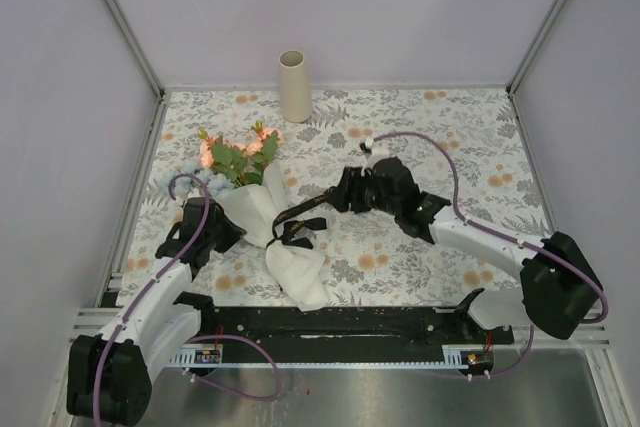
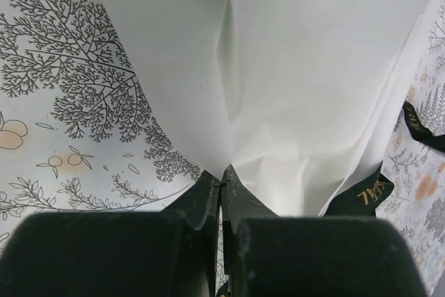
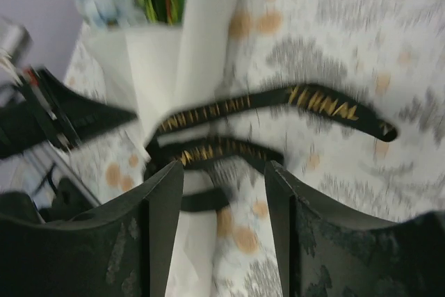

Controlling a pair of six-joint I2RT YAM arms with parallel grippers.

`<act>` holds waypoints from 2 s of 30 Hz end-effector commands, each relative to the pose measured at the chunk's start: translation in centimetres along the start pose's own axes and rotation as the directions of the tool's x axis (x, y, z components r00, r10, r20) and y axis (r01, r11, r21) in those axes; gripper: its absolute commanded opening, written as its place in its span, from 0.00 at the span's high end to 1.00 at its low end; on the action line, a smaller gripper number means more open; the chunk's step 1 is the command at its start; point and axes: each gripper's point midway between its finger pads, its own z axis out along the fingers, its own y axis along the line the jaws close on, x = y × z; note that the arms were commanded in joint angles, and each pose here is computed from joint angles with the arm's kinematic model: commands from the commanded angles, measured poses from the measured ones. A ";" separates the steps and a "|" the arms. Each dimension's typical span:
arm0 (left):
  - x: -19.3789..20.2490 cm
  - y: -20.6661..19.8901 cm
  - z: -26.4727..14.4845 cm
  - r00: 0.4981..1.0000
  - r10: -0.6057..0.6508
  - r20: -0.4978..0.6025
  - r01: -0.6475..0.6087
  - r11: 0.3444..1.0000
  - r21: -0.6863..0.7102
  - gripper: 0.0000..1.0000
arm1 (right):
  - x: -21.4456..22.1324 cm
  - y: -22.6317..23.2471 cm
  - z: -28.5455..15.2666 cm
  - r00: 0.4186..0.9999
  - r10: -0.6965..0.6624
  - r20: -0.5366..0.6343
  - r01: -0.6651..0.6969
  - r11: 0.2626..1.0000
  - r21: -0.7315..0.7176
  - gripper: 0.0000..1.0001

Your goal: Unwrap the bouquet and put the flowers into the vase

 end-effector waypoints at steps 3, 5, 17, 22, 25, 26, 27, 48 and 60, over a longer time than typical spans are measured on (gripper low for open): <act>-1.4 -3.1 -1.8 0.999 0.043 0.021 -0.045 0.993 0.109 1.00 | 7.0 1.0 -2.0 0.993 0.075 -0.094 -0.096 0.964 -0.246 0.41; -1.3 -3.1 -1.8 0.999 0.044 0.016 -0.045 0.992 0.114 1.00 | 8.6 0.6 -1.9 0.992 0.066 -0.109 -0.095 0.955 -0.281 0.43; -1.0 -3.0 -1.1 0.998 0.053 -0.017 -0.051 0.994 0.100 1.00 | 13.0 -0.8 1.8 0.993 0.019 -0.113 -0.060 0.927 -0.371 0.47; -0.9 -2.9 -1.0 0.999 0.047 -0.019 -0.045 0.994 0.099 1.00 | 14.3 -0.7 3.0 0.994 0.006 -0.106 -0.047 0.922 -0.385 0.48; -0.8 -2.9 -0.8 0.999 0.046 -0.025 -0.043 0.994 0.101 1.00 | 15.4 0.1 3.4 0.993 -0.011 -0.115 -0.039 0.905 -0.423 0.48; -0.7 -2.9 -0.8 0.999 0.046 -0.029 -0.043 0.994 0.100 1.00 | 15.9 0.2 3.6 0.992 -0.019 -0.121 -0.036 0.902 -0.431 0.48; -0.7 -3.0 -0.8 0.998 0.047 -0.029 -0.044 0.994 0.101 1.00 | 16.3 0.3 4.0 0.992 -0.024 -0.125 -0.032 0.902 -0.430 0.47; -1.0 -2.6 -1.0 0.998 0.067 -0.023 -0.065 0.995 0.078 1.00 | 17.1 0.6 2.3 0.988 -0.024 -0.153 -0.045 0.903 -0.428 0.41; -0.8 -2.7 -1.0 0.998 0.056 -0.034 -0.053 0.995 0.078 1.00 | 18.3 -0.2 3.3 0.982 -0.031 -0.186 -0.046 0.916 -0.397 0.42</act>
